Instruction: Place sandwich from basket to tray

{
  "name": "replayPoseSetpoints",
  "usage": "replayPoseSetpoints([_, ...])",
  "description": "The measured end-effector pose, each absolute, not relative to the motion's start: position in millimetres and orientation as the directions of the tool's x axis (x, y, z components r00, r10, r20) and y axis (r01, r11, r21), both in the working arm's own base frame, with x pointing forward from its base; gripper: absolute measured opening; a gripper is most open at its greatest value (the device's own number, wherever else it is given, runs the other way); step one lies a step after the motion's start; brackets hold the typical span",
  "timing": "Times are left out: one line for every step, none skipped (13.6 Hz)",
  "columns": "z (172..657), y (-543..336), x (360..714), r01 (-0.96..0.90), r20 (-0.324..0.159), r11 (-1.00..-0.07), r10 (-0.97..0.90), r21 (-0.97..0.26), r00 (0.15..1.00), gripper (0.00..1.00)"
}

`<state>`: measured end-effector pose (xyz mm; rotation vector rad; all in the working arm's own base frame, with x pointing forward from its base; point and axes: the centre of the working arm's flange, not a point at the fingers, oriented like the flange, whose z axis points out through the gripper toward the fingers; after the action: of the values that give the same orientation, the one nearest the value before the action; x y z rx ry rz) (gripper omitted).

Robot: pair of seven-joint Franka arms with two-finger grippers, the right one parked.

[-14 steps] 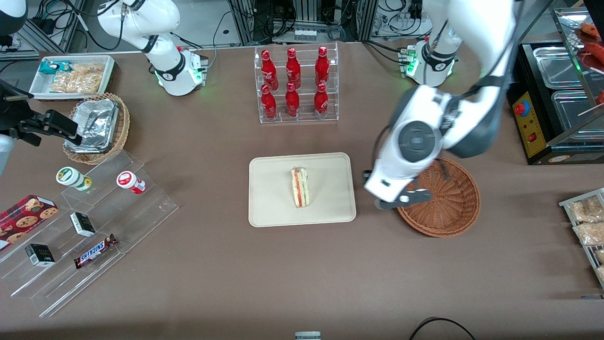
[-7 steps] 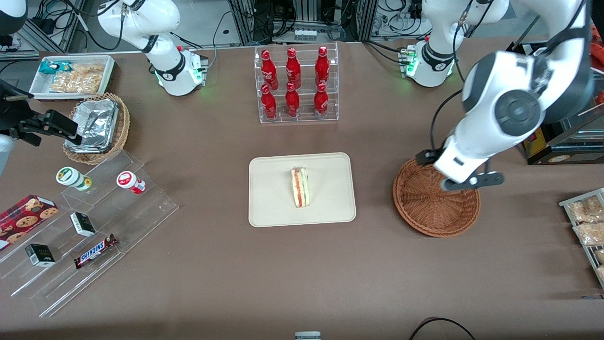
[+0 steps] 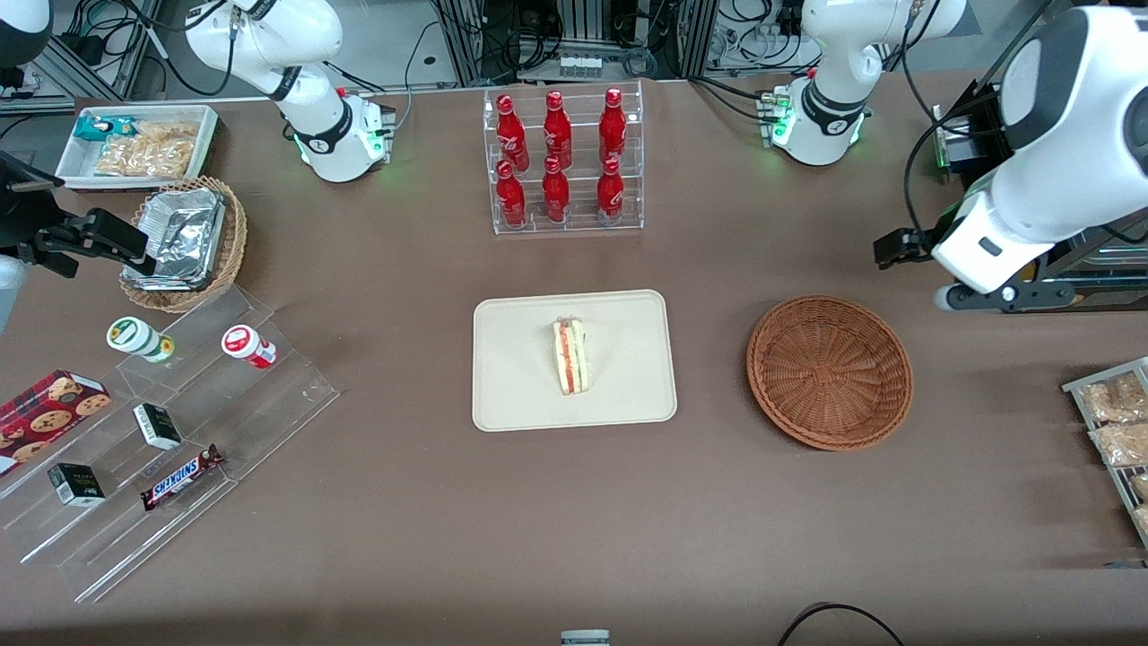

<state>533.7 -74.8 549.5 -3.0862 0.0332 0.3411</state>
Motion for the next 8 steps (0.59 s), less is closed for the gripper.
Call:
replayPoseSetpoints([555.3, -68.7, 530.9, -0.044, -0.216, -0.999, -0.037, -0.028, 0.976, 1.0])
replayPoseSetpoints([561.5, -63.8, 528.5, -0.051, -0.207, -0.998, -0.044, -0.026, 0.977, 1.0])
replayPoseSetpoints([567.6, -59.1, 526.4, -0.049, -0.196, -0.998, -0.043, -0.025, 0.98, 1.0])
replayPoseSetpoints([573.2, -53.7, 524.6, -0.041, -0.185, -0.999, -0.035, -0.026, 0.982, 1.0])
replayPoseSetpoints([578.4, -46.5, 523.3, -0.029, -0.175, -0.999, -0.024, -0.026, 0.984, 1.0])
replayPoseSetpoints([582.7, -38.6, 522.2, -0.021, -0.167, -0.999, -0.016, -0.025, 0.986, 1.0])
replayPoseSetpoints([585.7, -30.4, 521.4, -0.015, -0.161, -1.0, -0.011, -0.023, 0.987, 1.0])
replayPoseSetpoints([587.9, -22.8, 521.2, -0.008, -0.154, -1.0, -0.004, -0.021, 0.988, 1.0])
